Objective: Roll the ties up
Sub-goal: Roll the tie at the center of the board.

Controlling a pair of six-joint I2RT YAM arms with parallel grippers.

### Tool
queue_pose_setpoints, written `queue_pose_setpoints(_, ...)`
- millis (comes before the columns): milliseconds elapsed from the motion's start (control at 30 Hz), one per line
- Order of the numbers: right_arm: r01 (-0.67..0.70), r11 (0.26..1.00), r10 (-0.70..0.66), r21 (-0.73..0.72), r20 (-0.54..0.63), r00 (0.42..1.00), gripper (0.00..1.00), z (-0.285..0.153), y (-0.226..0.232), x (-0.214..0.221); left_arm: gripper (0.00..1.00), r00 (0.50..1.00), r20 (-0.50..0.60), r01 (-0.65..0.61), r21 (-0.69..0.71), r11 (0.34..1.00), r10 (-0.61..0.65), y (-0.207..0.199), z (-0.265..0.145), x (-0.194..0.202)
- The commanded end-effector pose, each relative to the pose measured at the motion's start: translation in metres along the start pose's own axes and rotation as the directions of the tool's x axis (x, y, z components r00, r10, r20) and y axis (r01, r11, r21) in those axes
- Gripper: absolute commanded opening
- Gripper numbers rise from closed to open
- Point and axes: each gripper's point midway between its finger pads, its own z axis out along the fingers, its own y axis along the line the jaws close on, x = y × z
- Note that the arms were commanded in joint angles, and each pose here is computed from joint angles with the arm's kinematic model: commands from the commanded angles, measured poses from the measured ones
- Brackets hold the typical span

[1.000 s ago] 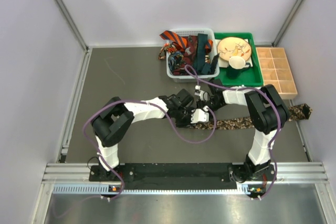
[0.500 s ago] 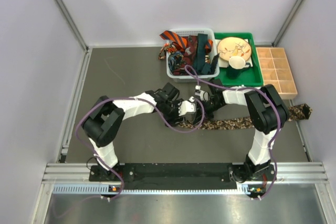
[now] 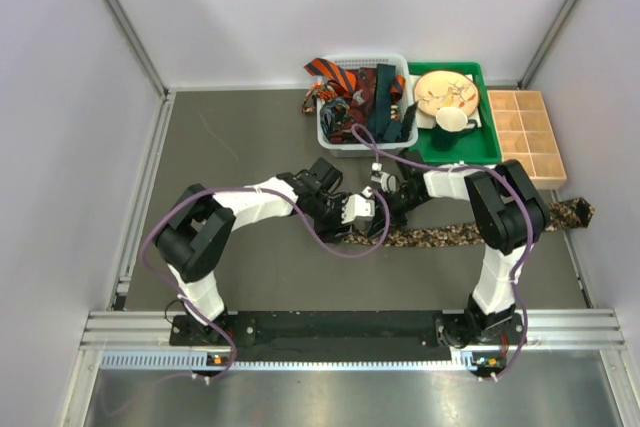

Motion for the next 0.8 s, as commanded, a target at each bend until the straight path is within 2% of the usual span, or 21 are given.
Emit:
queue_pose_setpoints(0, 0.048, 0.998, -0.050, 0.051, 0.031, 0.998, 0.00, 0.003, -0.013, -0.015, 0.54, 0.996, 0.063, -0.069, 0.005, 0.998, 0.069, 0.005, -0.003, -0.024)
queue_pose_setpoints(167, 0.040, 0.998, -0.042, 0.054, 0.031, 0.999, 0.00, 0.005, -0.014, -0.018, 0.41, 0.993, 0.105, -0.060, 0.025, 0.998, 0.057, 0.001, -0.006, -0.043)
queue_pose_setpoints(500, 0.035, 0.998, -0.036, 0.055, 0.034, 0.999, 0.00, 0.005, -0.014, -0.020, 0.40, 0.989, 0.144, -0.029, 0.022, 0.999, 0.026, 0.001, 0.015, -0.073)
queue_pose_setpoints(767, 0.026, 0.999, -0.028, 0.033, 0.036, 0.999, 0.00, 0.005, -0.010, -0.019, 0.40, 0.997, 0.060, 0.044, -0.026, 0.999, -0.042, 0.008, 0.042, -0.061)
